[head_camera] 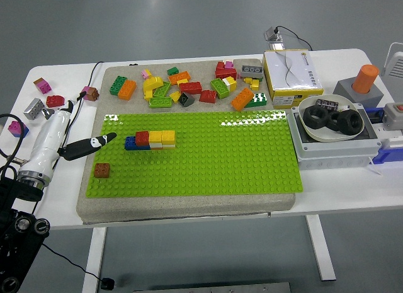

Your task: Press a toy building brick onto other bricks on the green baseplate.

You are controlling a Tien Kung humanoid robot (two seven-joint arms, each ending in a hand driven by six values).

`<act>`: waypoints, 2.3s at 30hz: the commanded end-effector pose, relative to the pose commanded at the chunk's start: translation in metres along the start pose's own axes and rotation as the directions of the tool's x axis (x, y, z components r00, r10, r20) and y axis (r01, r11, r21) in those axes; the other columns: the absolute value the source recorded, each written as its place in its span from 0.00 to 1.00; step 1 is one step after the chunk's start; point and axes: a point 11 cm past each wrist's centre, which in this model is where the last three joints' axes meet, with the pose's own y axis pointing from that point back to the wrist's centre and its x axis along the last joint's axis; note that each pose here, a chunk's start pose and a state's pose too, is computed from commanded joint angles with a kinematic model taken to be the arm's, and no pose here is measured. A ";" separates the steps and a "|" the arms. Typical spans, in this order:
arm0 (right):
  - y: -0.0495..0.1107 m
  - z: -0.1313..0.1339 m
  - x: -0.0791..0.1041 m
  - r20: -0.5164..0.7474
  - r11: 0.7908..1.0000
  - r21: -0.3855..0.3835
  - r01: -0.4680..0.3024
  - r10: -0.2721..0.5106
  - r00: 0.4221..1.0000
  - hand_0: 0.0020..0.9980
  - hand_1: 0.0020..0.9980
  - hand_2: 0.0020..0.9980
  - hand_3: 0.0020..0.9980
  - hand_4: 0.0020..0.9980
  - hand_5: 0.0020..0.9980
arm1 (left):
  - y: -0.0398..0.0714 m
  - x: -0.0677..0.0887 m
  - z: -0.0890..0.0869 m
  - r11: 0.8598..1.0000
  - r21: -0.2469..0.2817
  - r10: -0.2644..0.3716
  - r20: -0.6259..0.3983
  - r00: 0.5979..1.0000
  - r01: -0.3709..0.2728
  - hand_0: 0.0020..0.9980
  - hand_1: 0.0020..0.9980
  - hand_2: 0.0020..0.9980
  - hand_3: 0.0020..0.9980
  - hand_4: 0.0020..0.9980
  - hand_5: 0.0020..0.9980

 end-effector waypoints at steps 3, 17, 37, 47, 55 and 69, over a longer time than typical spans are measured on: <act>0.000 -0.001 0.000 -0.004 1.000 0.002 0.000 0.000 1.000 0.58 0.58 0.64 0.65 0.64 0.78 | 0.005 0.000 0.019 0.996 -0.076 0.046 -0.039 0.998 -0.049 1.00 0.85 0.79 0.78 1.00 0.77; 0.000 -0.002 -0.001 -0.013 1.000 0.004 0.002 -0.002 1.000 0.58 0.58 0.64 0.65 0.64 0.77 | 0.006 -0.054 0.013 0.992 0.082 -0.108 0.163 0.981 0.095 1.00 1.00 1.00 0.70 1.00 1.00; 0.001 -0.008 -0.009 -0.005 1.000 0.014 0.019 -0.019 1.000 0.58 0.58 0.64 0.65 0.64 0.77 | -0.008 -0.097 0.016 0.993 0.008 -0.120 0.227 0.967 0.121 1.00 1.00 1.00 0.66 1.00 1.00; 0.001 -0.006 -0.012 -0.018 0.999 0.008 0.035 -0.035 0.999 0.58 0.58 0.64 0.65 0.64 0.77 | -0.011 -0.110 0.002 0.992 0.025 -0.123 0.241 0.963 0.121 1.00 1.00 1.00 0.65 1.00 1.00; 0.001 -0.004 -0.013 -0.062 0.999 -0.003 0.037 -0.037 0.997 0.58 0.58 0.64 0.65 0.64 0.77 | -0.015 -0.114 -0.002 0.993 0.036 -0.119 0.221 0.968 0.114 1.00 0.99 1.00 0.65 1.00 1.00; 0.000 0.003 -0.013 -0.077 0.999 -0.023 0.044 -0.046 0.996 0.58 0.58 0.69 0.66 0.64 0.78 | -0.013 -0.114 -0.006 0.992 0.055 -0.122 0.206 0.971 0.113 1.00 0.99 1.00 0.65 1.00 1.00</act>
